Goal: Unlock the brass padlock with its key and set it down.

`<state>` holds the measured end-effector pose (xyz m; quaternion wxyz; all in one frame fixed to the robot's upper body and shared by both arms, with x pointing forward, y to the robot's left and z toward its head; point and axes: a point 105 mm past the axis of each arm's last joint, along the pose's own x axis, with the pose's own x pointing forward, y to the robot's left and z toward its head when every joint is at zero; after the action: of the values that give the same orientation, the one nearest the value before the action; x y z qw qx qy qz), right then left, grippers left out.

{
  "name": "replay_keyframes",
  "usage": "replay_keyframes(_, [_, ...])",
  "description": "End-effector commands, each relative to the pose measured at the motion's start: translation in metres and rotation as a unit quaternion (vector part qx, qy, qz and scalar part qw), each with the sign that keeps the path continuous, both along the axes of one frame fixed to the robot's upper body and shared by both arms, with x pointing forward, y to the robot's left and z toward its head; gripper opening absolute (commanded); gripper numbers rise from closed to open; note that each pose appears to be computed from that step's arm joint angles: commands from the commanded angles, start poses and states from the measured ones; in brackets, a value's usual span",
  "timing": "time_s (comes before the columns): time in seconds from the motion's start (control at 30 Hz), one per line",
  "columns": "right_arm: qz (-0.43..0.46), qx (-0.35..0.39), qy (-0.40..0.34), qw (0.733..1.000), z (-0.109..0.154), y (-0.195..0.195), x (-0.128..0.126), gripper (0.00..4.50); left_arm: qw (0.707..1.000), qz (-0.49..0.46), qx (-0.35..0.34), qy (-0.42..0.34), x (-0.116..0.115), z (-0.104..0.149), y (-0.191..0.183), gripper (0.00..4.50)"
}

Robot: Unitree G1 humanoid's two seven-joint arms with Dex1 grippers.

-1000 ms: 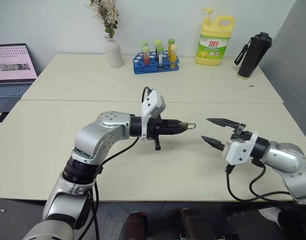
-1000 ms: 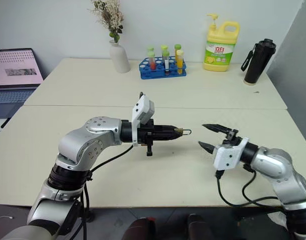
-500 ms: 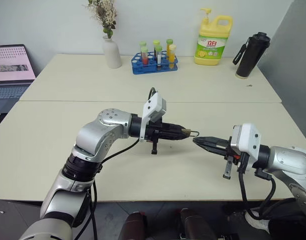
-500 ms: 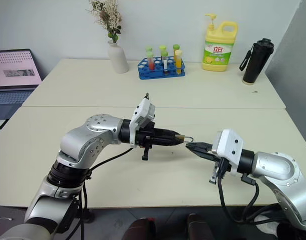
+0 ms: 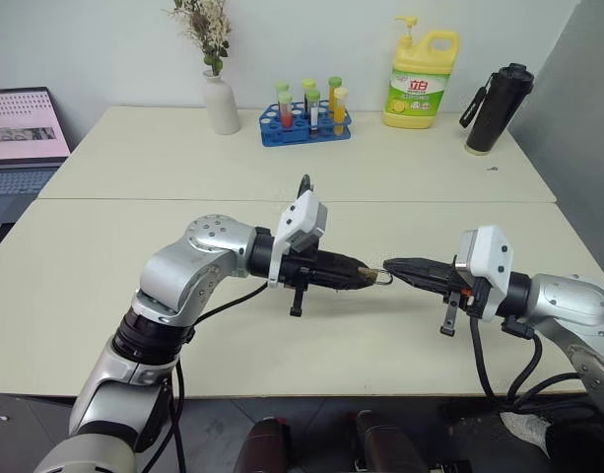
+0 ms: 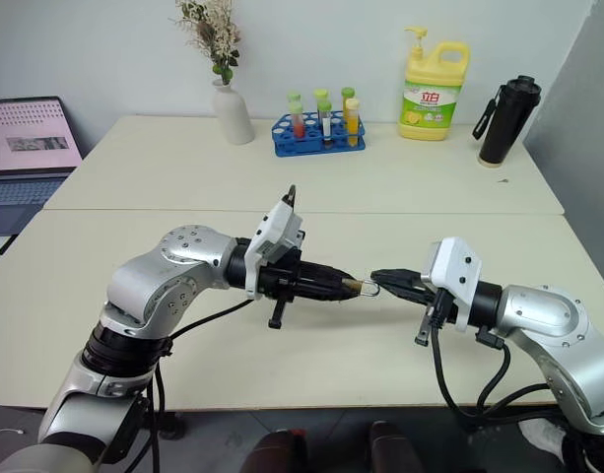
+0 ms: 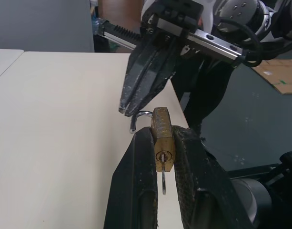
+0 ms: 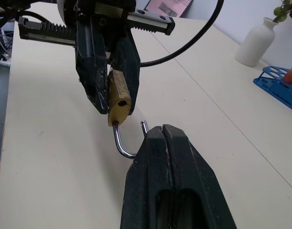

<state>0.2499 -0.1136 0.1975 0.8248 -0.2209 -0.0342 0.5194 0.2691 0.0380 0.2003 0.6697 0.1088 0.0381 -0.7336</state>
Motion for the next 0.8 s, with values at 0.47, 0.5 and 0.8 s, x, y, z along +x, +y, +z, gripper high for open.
replay_keyframes(0.47, [0.071,-0.045,0.018,0.996,-0.010,0.005,-0.014,0.00,0.999,-0.031,-0.013,-0.001,-0.011,0.008,0.001,0.17])
replay_keyframes(0.5, [0.072,-0.046,0.020,0.996,-0.010,0.004,-0.014,0.00,0.999,-0.030,-0.013,-0.001,-0.011,0.008,0.001,0.17])
replay_keyframes(0.8, [0.071,-0.062,0.030,0.995,-0.014,0.002,-0.015,0.00,1.000,-0.023,-0.016,0.004,-0.010,0.008,0.001,0.17])
